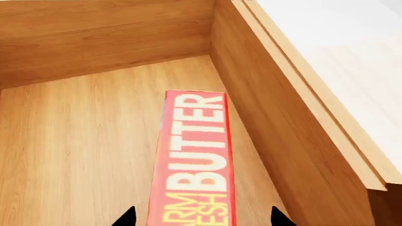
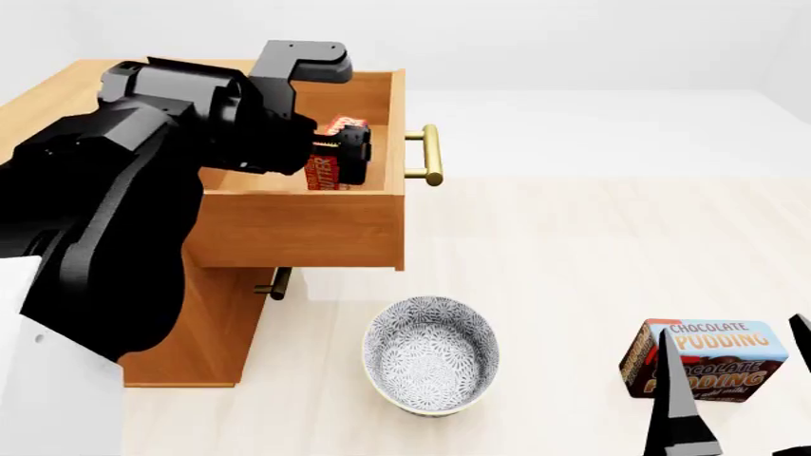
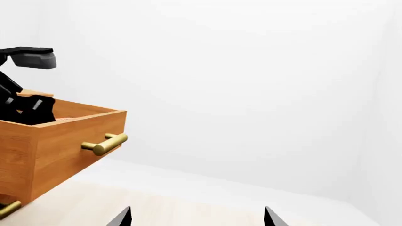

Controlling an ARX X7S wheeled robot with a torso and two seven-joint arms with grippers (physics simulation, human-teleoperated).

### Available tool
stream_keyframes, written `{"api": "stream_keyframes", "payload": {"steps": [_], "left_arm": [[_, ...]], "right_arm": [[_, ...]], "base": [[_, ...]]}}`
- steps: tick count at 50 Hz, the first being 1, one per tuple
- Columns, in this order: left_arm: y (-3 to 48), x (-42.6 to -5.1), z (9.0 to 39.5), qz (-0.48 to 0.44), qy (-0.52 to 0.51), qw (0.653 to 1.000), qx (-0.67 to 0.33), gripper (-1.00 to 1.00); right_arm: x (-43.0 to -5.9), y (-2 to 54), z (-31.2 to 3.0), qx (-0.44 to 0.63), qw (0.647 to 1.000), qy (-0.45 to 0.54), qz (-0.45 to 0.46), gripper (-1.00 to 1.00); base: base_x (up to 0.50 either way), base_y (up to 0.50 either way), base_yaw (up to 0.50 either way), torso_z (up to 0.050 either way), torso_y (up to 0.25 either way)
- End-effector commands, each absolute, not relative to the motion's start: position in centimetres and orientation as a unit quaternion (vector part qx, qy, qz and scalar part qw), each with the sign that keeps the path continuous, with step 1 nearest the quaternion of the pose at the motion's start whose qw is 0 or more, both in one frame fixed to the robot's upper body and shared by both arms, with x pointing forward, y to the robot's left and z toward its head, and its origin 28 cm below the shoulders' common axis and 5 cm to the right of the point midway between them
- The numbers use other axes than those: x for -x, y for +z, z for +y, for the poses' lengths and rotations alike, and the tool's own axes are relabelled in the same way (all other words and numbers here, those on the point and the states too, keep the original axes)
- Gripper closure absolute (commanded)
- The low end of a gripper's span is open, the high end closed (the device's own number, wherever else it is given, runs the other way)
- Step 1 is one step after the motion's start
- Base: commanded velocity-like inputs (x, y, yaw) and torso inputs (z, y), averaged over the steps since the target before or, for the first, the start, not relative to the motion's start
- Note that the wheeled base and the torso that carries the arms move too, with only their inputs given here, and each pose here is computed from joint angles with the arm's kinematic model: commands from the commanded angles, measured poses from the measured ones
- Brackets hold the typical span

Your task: Put the butter at the back in the top drawer of the cabinet and close it.

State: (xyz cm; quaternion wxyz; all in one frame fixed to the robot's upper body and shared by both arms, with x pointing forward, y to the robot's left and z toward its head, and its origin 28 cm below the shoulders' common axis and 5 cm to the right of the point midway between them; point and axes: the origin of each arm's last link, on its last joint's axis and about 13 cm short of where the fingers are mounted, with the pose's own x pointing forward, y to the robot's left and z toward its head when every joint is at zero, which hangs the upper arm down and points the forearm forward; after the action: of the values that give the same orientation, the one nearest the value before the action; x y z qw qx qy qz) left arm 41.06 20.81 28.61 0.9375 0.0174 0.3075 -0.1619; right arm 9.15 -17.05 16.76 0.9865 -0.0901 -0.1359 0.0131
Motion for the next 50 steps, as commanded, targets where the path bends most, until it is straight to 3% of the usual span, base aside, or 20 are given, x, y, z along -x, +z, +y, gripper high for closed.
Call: {"api": "stream_keyframes", "payload": {"steps": [1,27,36,50], "left_arm": [[28.9,-41.0,20.7,0.306,-0.166,0.937,-0.015,-1.00],[36.1,-40.6,21.3,0.196,-0.136,0.970,-0.043,-1.00],[38.9,-39.8,19.9,0.159,-0.154,0.973,-0.062,-1.00],[40.6,-35.6,16.5,0.138,-0.179,0.971,-0.078,-1.00]], "right_arm": [[-9.1,16.8,-17.0,0.089,0.986,0.013,-0.137,-1.00],[-8.8,17.0,-16.6,0.090,0.986,0.016,-0.140,-1.00],[-8.6,17.1,-16.4,0.090,0.986,0.018,-0.141,-1.00],[-8.1,17.4,-15.9,0.093,0.985,0.018,-0.143,-1.00]], "base": [[0.00,0.00,0.00,0.000,0.000],[0.00,0.00,0.00,0.000,0.000],[0.00,0.00,0.00,0.000,0.000],[0.00,0.00,0.00,0.000,0.000]]}}
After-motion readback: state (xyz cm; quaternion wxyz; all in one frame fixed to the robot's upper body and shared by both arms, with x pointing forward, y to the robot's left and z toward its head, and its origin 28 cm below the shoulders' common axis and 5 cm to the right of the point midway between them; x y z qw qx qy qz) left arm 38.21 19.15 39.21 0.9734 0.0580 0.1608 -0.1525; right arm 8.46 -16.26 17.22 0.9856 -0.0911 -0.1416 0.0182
